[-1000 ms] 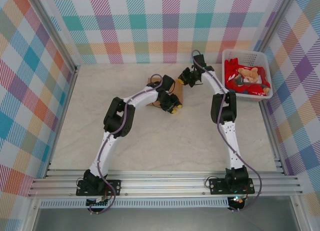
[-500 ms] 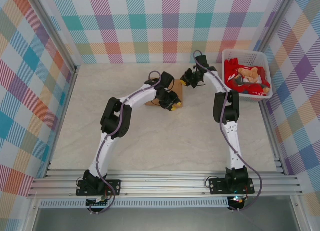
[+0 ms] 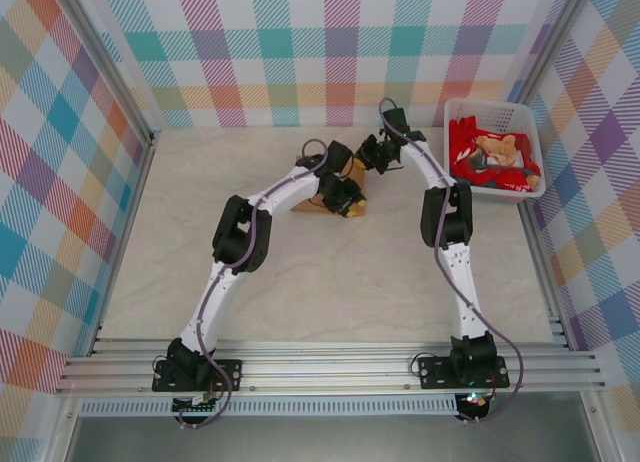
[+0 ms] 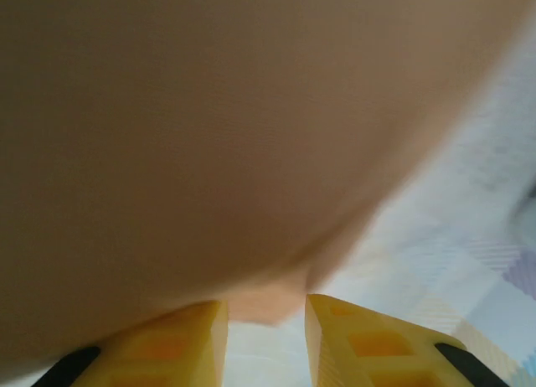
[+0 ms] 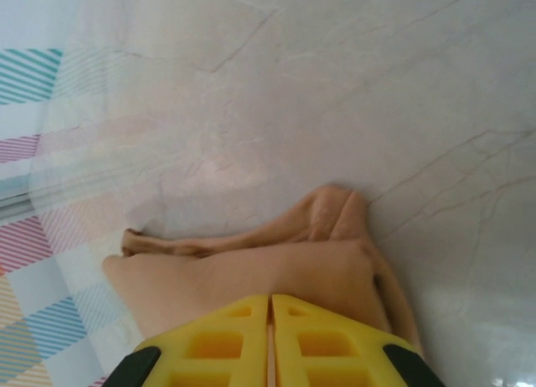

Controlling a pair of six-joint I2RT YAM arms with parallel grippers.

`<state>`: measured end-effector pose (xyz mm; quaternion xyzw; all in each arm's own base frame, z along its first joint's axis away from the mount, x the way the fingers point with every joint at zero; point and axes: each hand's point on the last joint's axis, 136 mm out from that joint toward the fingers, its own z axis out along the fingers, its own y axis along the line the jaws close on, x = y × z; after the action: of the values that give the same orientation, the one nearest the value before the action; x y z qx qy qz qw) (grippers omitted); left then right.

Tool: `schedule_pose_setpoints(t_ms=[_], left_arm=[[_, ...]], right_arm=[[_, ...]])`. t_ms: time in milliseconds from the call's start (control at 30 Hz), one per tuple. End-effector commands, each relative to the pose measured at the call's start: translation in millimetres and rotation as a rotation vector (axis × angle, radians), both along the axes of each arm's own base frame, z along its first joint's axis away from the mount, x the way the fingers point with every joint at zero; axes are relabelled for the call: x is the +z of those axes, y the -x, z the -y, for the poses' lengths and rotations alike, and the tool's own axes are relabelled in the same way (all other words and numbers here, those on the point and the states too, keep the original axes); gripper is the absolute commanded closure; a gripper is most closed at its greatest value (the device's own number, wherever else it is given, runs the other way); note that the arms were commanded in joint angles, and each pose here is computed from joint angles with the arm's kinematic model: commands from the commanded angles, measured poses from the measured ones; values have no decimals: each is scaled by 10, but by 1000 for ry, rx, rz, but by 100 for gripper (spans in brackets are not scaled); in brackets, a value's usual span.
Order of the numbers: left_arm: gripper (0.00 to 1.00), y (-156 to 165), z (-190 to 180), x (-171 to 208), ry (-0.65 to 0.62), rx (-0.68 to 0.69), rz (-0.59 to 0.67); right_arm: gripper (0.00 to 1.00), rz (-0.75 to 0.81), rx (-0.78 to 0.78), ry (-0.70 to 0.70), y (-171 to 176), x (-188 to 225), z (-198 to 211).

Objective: Fold and stack the t-shirts

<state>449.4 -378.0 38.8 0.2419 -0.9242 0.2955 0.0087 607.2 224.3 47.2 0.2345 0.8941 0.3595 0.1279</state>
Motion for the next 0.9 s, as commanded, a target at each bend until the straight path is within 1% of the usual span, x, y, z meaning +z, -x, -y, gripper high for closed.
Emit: schedule_pose_setpoints(t_ms=[0,133,233,333,400,533,600,633,667,733,800,867], left_arm=[[70,162,-243,-278,-81,-5,-67],[70,265,-381,-391,-97,-3,-94],[70,301,-424,-395,-98,-7,-100],[70,284,-397,-269,-79,-9,-76],[69,249,-360,-92,-49,-2,-50],[66,230,-258,328,9,-3,8],[58,264,-251,483,19,7,18],[52,295,-265,528,15,20,16],[48,338,-301,556,2,39,5],[45,417,-380,514,-29,95,-37],[44,462,-432,433,-47,161,-70],[44,442,-405,309,-21,234,-96]], right_arm=[[90,-59,-10,51,40,-298,122],[90,-69,-1,66,20,-380,171],[88,-43,23,50,-11,-338,152],[84,10,57,36,-49,-183,110],[83,40,72,34,-66,-58,102],[81,108,93,11,-109,293,102],[80,144,105,15,-91,525,106],[79,163,106,20,-69,677,118],[79,179,104,29,-30,819,138],[78,204,82,47,65,1071,201],[77,223,49,62,199,1284,285],[76,235,23,56,378,1455,358]])
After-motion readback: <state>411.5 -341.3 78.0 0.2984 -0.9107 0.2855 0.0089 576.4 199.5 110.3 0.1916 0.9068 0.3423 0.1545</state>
